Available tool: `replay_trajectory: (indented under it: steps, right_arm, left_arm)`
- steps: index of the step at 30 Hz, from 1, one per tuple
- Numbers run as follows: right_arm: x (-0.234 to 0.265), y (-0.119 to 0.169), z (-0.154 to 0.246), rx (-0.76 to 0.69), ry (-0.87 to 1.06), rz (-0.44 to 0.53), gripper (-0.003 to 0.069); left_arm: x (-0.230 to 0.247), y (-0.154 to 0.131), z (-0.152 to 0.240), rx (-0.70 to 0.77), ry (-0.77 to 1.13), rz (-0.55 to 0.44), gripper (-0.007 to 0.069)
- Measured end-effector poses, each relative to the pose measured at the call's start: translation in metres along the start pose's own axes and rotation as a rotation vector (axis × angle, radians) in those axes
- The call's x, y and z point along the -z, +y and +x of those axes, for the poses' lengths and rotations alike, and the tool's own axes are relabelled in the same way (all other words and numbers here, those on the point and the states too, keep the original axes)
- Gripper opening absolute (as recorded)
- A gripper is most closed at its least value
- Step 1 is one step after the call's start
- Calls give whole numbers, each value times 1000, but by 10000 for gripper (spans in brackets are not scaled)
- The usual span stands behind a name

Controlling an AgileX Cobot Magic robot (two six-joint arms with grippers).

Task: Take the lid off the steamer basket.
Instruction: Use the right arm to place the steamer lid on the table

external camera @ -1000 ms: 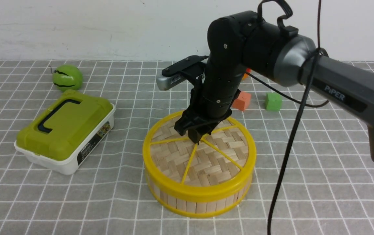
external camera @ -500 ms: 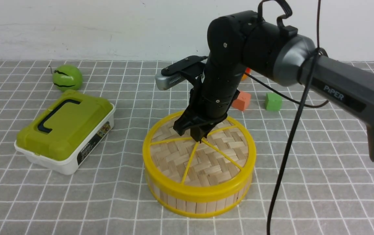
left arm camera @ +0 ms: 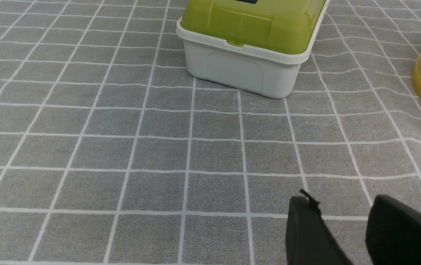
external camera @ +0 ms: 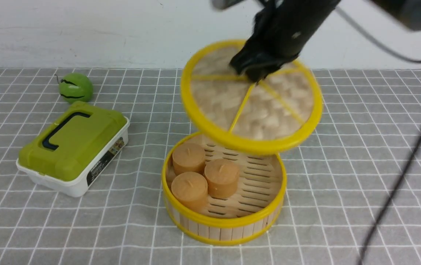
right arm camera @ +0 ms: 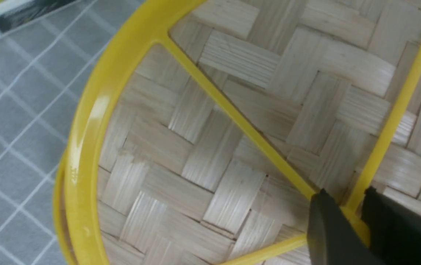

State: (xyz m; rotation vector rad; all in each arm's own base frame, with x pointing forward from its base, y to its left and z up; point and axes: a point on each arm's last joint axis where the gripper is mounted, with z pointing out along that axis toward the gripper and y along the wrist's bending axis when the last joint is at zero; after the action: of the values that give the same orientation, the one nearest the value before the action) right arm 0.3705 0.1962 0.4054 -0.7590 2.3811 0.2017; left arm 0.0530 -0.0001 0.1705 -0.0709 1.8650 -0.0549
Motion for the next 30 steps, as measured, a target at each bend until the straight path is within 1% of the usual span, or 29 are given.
replay_trajectory:
  steps: [3, 4, 7, 8, 9, 12, 13, 14, 16, 21, 23, 25, 27, 28, 29, 30]
  right_arm:
    - [22, -24, 10, -50, -14, 44, 79]
    - [26, -26, 11, -53, -17, 48, 79]
    - [31, -56, 43, -127, 68, 92, 79]
    - [29, -58, 45, -132, 78, 93, 79]
    - [24, -71, 65, -162, 143, 110, 79]
    - [5, -90, 99, -212, 272, 116, 79]
    - [5, -90, 99, -212, 271, 116, 79]
    - [-10, -97, 119, -242, 336, 112, 79]
    - [-25, -102, 134, -266, 365, 111, 79]
    - [-62, -114, 161, -314, 375, 114, 79]
    - [-70, -116, 165, -318, 380, 114, 79]
    - [-87, -119, 171, -326, 393, 109, 79]
    - [-107, -120, 177, -345, 416, 88, 79]
    - [-107, -120, 177, -347, 413, 87, 79]
    - [-121, -120, 182, -366, 434, 68, 88]
    - [-121, -120, 182, -367, 433, 68, 88]
  left_arm:
    - [0, 0, 0, 0, 0, 0, 239]
    - [0, 0, 0, 0, 0, 0, 239]
    - [0, 0, 0, 0, 0, 0, 239]
    - [0, 0, 0, 0, 0, 0, 239]
    - [0, 0, 0, 0, 0, 0, 239]
    - [0, 0, 0, 0, 0, 0, 239]
    - [0, 0, 0, 0, 0, 0, 239]
    - [0, 0, 0, 0, 0, 0, 239]
    - [0, 0, 0, 0, 0, 0, 239]
    - [0, 0, 0, 0, 0, 0, 239]
    - [0, 0, 0, 0, 0, 0, 239]
    - [0, 0, 0, 0, 0, 0, 239]
    - [0, 0, 0, 0, 0, 0, 239]
    - [0, 0, 0, 0, 0, 0, 239]
    - [0, 0, 0, 0, 0, 0, 239]
    - [0, 0, 0, 0, 0, 0, 239]
